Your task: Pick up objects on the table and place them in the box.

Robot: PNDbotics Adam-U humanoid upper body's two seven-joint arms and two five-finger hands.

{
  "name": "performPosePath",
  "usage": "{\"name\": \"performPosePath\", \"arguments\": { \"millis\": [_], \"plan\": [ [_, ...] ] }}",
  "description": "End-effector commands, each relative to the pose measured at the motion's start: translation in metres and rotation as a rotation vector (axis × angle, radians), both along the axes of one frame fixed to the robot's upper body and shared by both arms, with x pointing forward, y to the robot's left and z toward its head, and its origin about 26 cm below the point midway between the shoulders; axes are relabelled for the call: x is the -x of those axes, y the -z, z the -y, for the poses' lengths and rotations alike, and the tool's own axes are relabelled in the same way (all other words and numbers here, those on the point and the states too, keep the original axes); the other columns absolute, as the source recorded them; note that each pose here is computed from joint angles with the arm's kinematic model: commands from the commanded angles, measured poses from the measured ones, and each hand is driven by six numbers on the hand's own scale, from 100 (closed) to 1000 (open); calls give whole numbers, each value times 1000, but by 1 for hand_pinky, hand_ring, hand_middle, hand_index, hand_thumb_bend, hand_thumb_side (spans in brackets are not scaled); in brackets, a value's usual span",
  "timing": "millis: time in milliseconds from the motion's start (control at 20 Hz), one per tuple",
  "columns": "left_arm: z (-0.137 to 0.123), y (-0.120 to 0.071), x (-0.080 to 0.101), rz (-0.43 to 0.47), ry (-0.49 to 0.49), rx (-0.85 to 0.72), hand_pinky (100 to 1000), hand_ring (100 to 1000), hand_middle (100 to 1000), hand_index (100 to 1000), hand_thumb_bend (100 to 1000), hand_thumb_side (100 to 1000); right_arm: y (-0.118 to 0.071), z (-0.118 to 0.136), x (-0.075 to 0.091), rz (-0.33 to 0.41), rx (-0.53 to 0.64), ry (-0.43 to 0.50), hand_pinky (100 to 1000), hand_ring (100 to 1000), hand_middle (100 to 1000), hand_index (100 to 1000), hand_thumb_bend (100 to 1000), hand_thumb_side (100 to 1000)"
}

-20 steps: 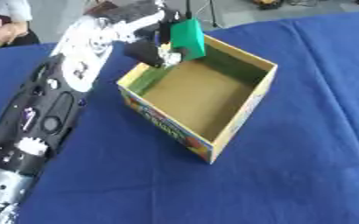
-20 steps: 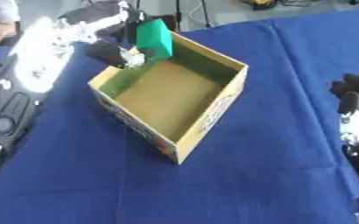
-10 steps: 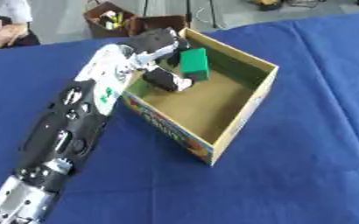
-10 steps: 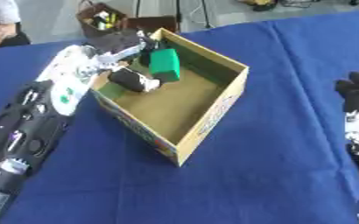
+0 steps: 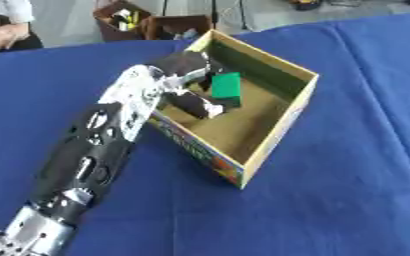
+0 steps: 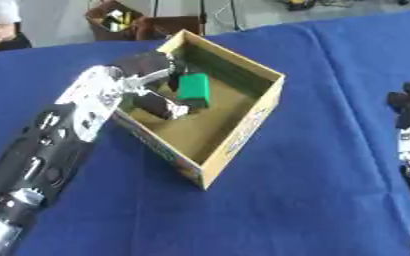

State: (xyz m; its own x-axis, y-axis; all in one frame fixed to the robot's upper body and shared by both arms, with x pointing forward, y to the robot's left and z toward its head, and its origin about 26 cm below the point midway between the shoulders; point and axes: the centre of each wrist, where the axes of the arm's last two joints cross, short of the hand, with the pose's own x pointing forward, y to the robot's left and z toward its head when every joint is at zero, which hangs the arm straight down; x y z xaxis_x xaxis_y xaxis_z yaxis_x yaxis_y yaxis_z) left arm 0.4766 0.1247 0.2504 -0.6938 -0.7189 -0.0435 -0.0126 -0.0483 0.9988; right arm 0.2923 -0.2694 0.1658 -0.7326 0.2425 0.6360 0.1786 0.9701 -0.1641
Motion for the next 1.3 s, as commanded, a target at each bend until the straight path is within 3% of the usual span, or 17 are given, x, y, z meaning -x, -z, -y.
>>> {"name": "performPosePath", "arguments": {
  "millis": [50,150,300,450,550,750,1000,1150,1300],
  "plan": [
    [1,-10,2,23,15,-22,574,740,736,887,100,693,-6,-1,2,23,-1,-9,843,793,611,787,100,562],
    [0,-10,3,34,16,-40,639,787,786,951,100,731,-6,-1,2,21,-1,-9,843,793,611,787,100,562],
    [-2,-14,4,70,3,-67,726,869,871,1000,373,824,-6,-1,2,19,-1,-8,843,793,610,788,100,561],
    [-8,-25,8,148,-23,-69,766,896,893,1000,451,887,-5,0,3,15,-2,-5,843,793,609,788,100,561],
    [-13,-35,13,214,-33,-57,757,884,874,1000,439,956,-4,1,3,12,-2,0,843,793,609,788,100,560],
    [-28,-63,24,340,-17,15,737,864,856,997,405,1000,-2,3,4,3,-2,13,843,793,609,788,100,558],
    [-59,-102,43,495,-22,186,678,812,816,966,216,1000,-1,6,5,-3,-7,27,842,793,609,788,100,556],
    [-73,-108,55,554,-26,272,633,772,790,958,132,1000,-1,8,6,1,-11,32,840,792,610,788,100,554],
    [-83,-105,65,588,-36,352,622,755,780,954,143,1000,-1,11,6,8,-15,39,840,792,611,787,100,553]
  ]
}}
